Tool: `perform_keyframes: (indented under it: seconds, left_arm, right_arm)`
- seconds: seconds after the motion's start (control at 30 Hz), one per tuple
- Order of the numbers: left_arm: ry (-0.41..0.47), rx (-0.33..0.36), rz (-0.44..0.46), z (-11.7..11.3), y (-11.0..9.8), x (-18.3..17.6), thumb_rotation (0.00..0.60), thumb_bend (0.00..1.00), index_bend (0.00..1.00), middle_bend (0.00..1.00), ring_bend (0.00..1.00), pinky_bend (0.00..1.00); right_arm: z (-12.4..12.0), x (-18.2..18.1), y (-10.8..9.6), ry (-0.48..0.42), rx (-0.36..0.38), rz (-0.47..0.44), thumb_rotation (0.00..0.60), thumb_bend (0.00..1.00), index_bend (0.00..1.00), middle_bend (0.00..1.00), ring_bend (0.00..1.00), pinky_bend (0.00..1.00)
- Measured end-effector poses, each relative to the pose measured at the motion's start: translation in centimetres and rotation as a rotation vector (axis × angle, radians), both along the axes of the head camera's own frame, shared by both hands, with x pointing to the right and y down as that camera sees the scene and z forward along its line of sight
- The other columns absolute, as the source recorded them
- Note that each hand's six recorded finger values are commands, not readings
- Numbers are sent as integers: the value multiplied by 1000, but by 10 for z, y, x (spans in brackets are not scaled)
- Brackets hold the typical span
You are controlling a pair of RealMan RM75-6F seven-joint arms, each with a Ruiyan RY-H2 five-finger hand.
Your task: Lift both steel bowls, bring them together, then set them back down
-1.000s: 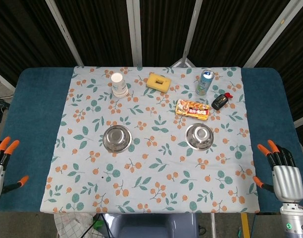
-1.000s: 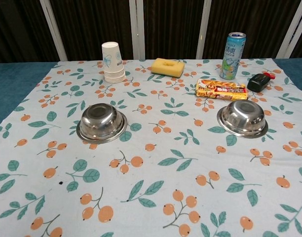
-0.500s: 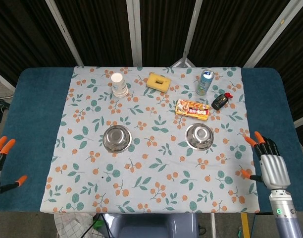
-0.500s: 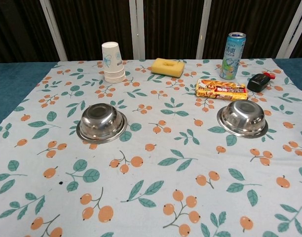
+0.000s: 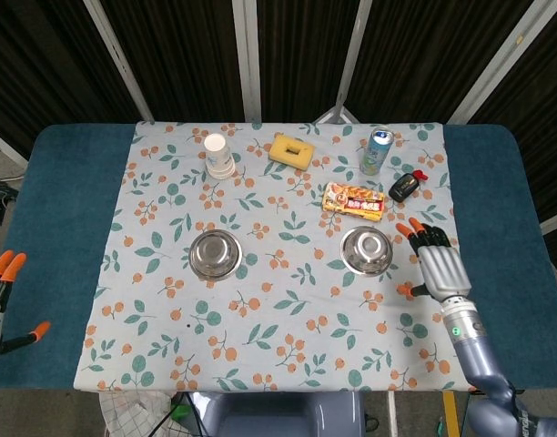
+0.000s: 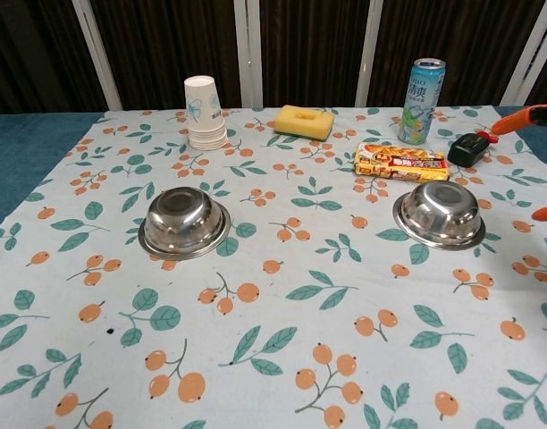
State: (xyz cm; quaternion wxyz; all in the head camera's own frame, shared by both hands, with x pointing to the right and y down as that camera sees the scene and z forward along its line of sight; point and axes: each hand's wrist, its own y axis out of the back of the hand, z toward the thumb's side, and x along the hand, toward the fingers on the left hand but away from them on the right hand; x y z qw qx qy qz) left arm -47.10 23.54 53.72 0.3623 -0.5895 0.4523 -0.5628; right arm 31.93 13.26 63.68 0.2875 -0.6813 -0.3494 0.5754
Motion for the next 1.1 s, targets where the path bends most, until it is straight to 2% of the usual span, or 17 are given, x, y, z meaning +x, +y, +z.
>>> perform_keyframes:
  seconds: [0.33, 0.57, 0.93, 1.1]
  left_arm:
    - [-27, 4, -12, 3, -1, -1, 600, 0, 67, 0, 0, 102]
    - [-40, 8, -15, 4, -1, -1, 600, 0, 67, 0, 0, 102]
    - [-58, 5, -19, 8, -2, 0, 600, 0, 67, 0, 0, 102]
    - [-59, 5, -21, 10, -2, 0, 600, 0, 67, 0, 0, 102]
  right_arm:
    - [38, -44, -22, 26, -95, -21, 600, 60, 143, 0, 35, 57]
    - [55, -61, -35, 55, -119, -39, 600, 58, 142, 0, 50, 59]
    - [84, -61, -31, 95, -181, -33, 600, 58, 149, 0, 130, 112]
    - [91, -59, -29, 107, -187, -34, 600, 59, 157, 0, 149, 130]
